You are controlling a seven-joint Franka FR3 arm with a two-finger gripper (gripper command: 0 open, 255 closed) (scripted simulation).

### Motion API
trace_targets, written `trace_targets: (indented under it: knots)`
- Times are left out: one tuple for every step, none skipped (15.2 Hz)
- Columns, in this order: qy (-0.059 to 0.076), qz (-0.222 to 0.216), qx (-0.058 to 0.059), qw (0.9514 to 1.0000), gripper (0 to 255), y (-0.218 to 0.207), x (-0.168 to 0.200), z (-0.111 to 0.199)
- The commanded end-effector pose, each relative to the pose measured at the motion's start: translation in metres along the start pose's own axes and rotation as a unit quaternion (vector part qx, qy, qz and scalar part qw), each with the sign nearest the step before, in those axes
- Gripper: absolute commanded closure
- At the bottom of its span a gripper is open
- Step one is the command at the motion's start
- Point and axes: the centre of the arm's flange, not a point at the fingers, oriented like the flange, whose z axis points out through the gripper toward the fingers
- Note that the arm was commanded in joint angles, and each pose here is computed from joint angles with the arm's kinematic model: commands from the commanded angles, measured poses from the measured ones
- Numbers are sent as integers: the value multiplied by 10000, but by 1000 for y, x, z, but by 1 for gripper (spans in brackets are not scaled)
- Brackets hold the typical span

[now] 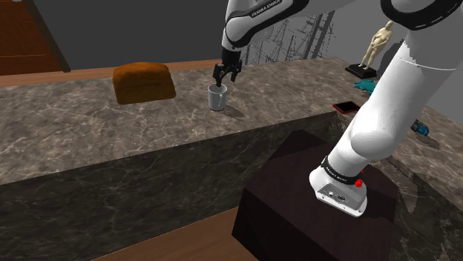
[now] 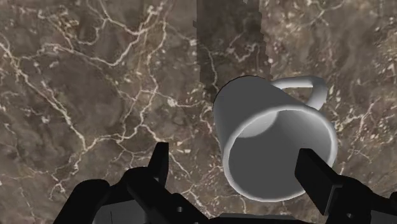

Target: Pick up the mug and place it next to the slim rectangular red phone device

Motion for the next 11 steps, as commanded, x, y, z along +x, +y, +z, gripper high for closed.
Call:
trace_targets:
  knots:
    - [18, 7, 11, 10000, 0, 1, 7, 13]
    - [18, 7, 11, 10000, 0, 1, 7, 18]
    - [18, 7, 11, 10000, 0, 1, 7, 23]
    - [18, 7, 11, 10000, 0, 1, 7, 28]
    - [18, 7, 11, 10000, 0, 1, 7, 34]
    - [18, 7, 11, 10000, 0, 1, 7, 39]
    - [18, 7, 11, 10000, 0, 1, 7, 47]
    - [18, 7, 11, 10000, 0, 1, 7, 47]
    - [18, 7, 11, 10000, 0, 1, 7, 47]
    - [18, 7, 11, 10000, 0, 1, 7, 47]
    - [18, 7, 11, 10000, 0, 1, 7, 47]
